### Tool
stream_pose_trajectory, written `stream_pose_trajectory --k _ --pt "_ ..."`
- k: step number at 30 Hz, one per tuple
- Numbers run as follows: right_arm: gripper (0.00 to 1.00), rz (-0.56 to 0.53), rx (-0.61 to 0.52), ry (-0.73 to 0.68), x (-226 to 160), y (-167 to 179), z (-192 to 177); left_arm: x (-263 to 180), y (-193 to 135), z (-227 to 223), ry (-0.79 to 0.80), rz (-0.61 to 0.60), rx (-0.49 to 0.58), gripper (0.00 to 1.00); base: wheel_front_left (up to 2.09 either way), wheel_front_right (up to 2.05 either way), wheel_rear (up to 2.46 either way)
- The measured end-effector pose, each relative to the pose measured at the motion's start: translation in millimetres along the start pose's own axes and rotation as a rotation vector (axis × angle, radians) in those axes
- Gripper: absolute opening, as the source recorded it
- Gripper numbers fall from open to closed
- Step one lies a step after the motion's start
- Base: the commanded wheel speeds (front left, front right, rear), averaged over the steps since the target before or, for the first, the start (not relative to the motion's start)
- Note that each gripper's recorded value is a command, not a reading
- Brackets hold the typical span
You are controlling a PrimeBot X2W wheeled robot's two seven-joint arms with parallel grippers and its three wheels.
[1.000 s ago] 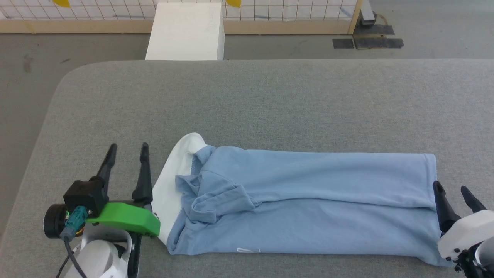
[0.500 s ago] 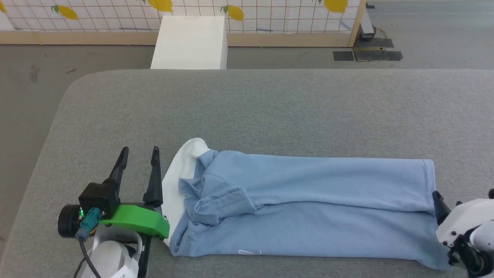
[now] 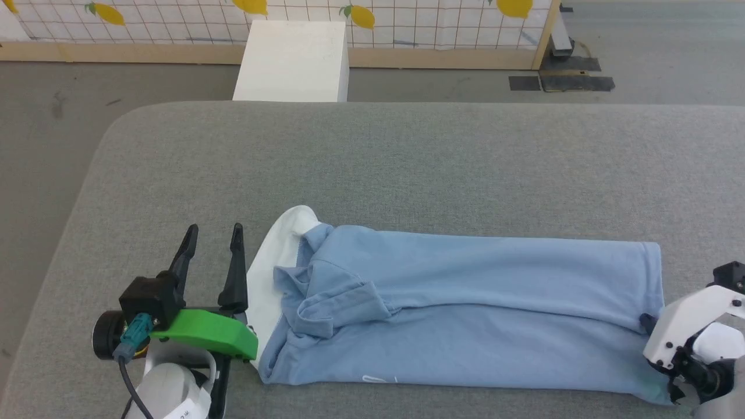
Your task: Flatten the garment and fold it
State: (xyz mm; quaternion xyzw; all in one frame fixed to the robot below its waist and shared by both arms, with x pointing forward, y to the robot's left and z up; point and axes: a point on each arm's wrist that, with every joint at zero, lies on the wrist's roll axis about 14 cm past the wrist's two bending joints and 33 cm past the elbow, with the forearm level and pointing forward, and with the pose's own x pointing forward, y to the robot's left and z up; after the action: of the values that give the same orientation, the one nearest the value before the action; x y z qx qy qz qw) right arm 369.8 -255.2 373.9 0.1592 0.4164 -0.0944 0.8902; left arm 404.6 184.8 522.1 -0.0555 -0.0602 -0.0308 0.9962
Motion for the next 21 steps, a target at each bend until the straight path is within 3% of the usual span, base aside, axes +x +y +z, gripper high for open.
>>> stream_pose_trajectory --k 7,15,21 --pt "0.0 -0.041 -0.03 -0.059 -2 -8 7 4 -3 -2 0.002 -0.005 -0.011 1.0 0.0 0.0 0.0" --pt "0.0 -0.303 -0.123 -0.254 -27 -91 49 2 0 -1 -0.002 0.007 -0.018 1.0 0.0 0.0 0.0" --pt "0.0 -0.408 -0.183 -0.326 -41 -119 61 3 -1 -2 0.0 0.004 -0.022 1.0 0.0 0.0 0.0"
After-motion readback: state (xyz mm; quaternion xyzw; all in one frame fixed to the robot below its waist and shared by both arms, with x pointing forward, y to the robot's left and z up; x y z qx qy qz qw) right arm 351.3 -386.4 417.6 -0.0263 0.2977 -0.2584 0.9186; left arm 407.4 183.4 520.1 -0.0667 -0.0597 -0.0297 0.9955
